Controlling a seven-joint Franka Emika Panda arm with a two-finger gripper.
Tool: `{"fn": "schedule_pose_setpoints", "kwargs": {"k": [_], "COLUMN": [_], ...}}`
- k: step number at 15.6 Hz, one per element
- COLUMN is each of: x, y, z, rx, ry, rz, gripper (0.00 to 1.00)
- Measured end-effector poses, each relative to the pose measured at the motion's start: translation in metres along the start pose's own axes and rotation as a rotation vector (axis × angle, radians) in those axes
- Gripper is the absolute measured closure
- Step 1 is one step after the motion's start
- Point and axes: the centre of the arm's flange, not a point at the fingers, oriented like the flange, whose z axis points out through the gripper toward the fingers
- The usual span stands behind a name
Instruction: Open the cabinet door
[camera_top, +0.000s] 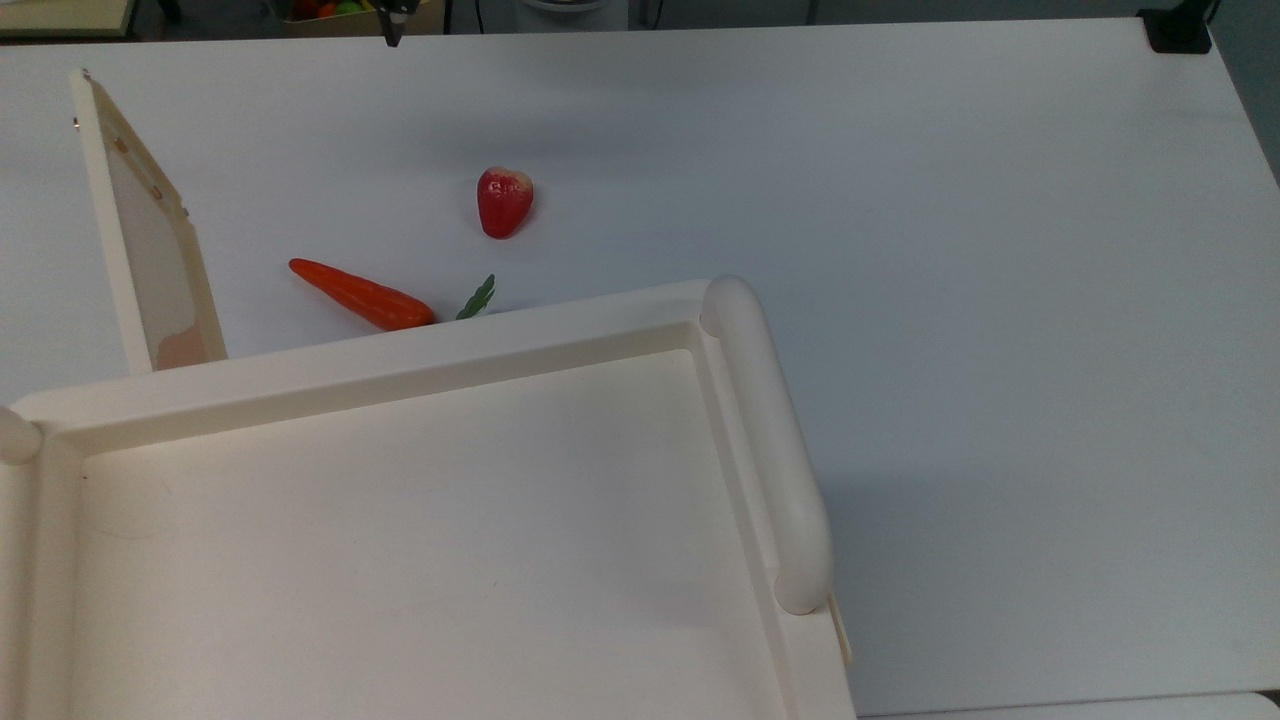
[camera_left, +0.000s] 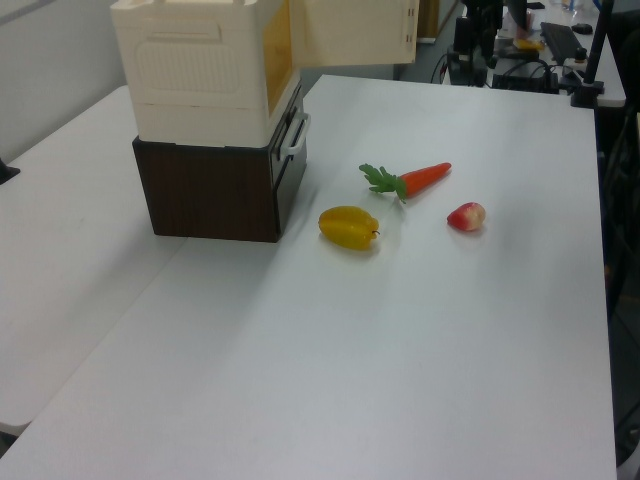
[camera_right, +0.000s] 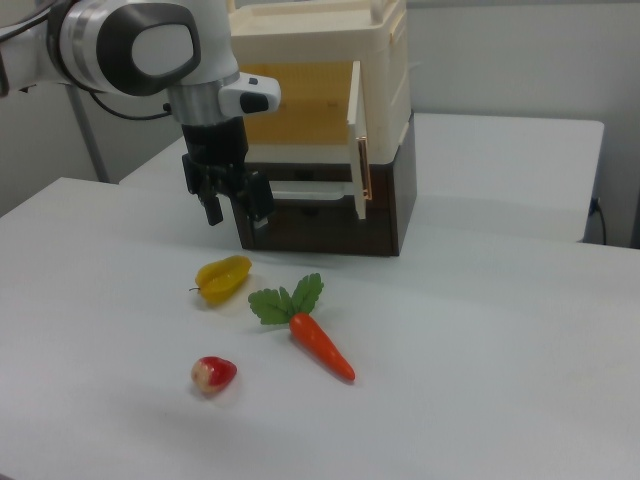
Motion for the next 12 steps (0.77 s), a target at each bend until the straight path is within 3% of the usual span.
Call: {"fn": "schedule_pose_setpoints", "kwargs": {"k": [12], "x": [0.0023], "y": [0.0015], "z": [0.0015], "rx": [-0.011], "ry": [-0.001], "rz": [-0.008], "gripper": [0.00]}}
